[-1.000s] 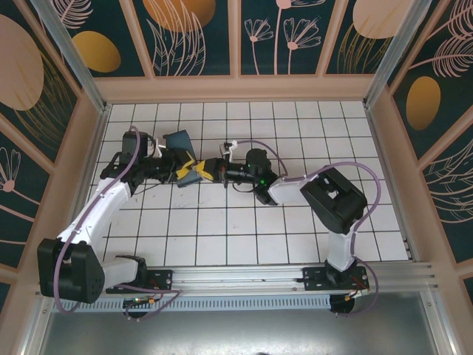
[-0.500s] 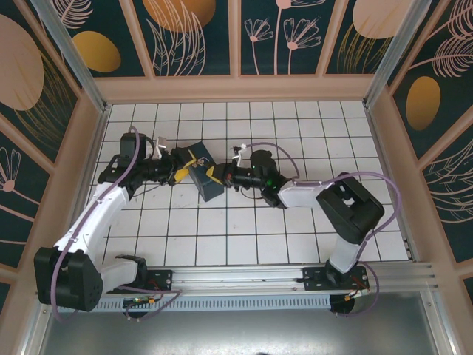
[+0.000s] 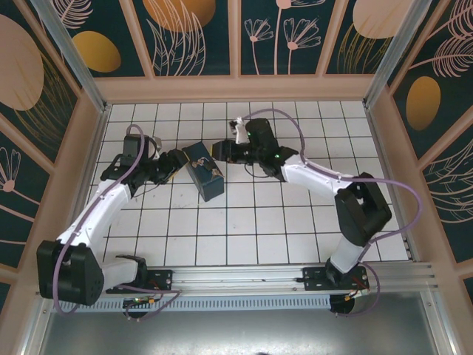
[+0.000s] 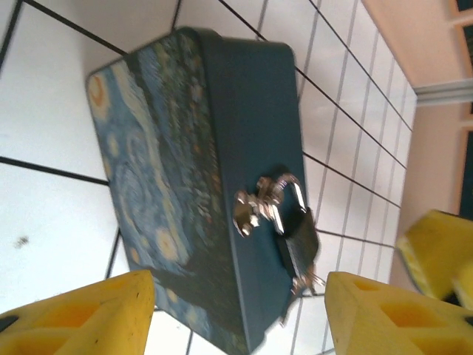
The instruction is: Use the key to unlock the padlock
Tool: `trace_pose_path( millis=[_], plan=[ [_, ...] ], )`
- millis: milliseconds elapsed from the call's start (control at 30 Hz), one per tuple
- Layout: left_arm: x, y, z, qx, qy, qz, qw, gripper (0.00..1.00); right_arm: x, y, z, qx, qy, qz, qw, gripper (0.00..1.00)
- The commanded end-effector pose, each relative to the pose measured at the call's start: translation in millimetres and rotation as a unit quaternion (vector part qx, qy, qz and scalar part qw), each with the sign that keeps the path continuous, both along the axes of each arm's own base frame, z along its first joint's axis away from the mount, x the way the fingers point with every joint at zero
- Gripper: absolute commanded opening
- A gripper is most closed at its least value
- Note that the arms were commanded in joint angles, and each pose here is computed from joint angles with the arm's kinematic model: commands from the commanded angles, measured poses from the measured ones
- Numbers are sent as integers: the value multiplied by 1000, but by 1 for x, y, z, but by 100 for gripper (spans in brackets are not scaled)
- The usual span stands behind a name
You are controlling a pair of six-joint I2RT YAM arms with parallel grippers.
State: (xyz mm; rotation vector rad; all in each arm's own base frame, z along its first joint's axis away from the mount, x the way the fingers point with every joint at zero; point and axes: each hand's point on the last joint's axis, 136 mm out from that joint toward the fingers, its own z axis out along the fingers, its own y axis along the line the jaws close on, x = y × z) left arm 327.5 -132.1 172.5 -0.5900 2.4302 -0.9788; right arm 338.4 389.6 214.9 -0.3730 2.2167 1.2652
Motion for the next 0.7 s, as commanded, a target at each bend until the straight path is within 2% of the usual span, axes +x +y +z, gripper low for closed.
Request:
trace_pose_path(
  millis=[0, 300, 467, 667],
  plan=[
    [19, 7, -10, 11, -21, 23, 999, 62, -8, 4, -50, -138, -24, 38, 989, 45],
    [35, 9, -12, 23, -23, 32, 999, 62, -9, 12, -75, -221, -34, 53, 973, 49],
    [36, 8, -17, 20, -19, 31, 999, 62, -14, 13, -84, -245, -24, 56, 968, 47],
    [38, 9, -8, 24, -31, 31, 999, 62, -25, 9, -78, -301, -71, 57, 949, 48]
  ],
)
